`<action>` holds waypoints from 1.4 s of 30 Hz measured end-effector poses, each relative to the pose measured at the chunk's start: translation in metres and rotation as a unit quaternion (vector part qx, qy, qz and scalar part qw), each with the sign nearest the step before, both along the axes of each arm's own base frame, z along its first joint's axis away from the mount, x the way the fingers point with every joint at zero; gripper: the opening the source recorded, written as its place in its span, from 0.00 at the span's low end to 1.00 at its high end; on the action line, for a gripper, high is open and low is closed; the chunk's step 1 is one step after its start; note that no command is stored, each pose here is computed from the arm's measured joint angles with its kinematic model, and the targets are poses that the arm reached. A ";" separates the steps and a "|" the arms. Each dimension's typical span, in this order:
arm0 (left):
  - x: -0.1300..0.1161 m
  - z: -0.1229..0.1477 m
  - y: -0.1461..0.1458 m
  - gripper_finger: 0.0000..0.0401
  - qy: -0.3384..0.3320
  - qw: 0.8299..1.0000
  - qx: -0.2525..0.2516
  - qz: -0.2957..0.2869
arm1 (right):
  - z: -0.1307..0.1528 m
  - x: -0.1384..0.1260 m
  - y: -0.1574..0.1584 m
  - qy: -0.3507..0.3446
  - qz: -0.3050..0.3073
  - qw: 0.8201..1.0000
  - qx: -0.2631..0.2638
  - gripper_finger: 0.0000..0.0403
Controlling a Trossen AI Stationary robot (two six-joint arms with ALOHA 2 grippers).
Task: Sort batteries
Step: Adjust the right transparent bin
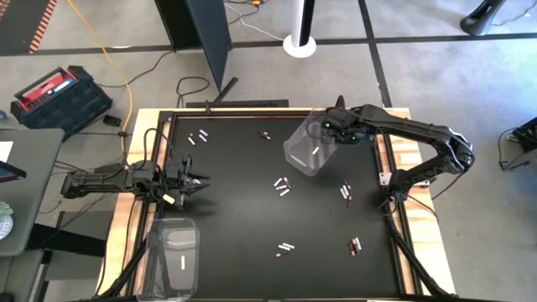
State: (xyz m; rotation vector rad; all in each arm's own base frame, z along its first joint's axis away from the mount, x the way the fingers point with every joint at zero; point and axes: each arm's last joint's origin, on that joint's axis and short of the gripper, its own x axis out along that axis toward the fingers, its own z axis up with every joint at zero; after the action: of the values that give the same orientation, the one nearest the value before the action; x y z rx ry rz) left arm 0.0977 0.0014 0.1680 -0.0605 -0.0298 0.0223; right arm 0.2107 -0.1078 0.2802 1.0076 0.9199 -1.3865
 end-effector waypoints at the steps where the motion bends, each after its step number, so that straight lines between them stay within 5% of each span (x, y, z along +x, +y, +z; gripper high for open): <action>1: 0.000 0.000 0.000 0.28 0.000 1.000 0.000 0.000 | -0.003 0.002 0.000 -0.001 -0.017 1.000 0.003 0.22; 10: 0.000 0.000 0.000 0.28 0.000 1.000 0.000 0.000 | -0.029 0.014 0.006 -0.016 -0.127 0.991 0.026 0.22; 16: 0.000 0.000 0.000 0.28 0.000 1.000 0.000 0.000 | -0.031 0.023 0.003 -0.064 -0.155 0.986 0.016 0.22; 32: 0.000 0.000 0.000 0.28 0.000 1.000 0.000 0.000 | -0.051 0.015 0.006 -0.057 -0.238 0.969 0.032 0.22; 42: 0.000 0.000 0.000 0.28 0.000 1.000 0.000 0.000 | -0.068 0.019 0.011 -0.093 -0.229 0.968 0.031 0.22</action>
State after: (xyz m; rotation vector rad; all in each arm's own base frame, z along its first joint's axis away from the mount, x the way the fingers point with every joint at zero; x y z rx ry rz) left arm 0.0977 0.0013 0.1679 -0.0602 -0.0294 0.0221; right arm 0.2302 -0.0971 0.2125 1.4357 0.6124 -1.6128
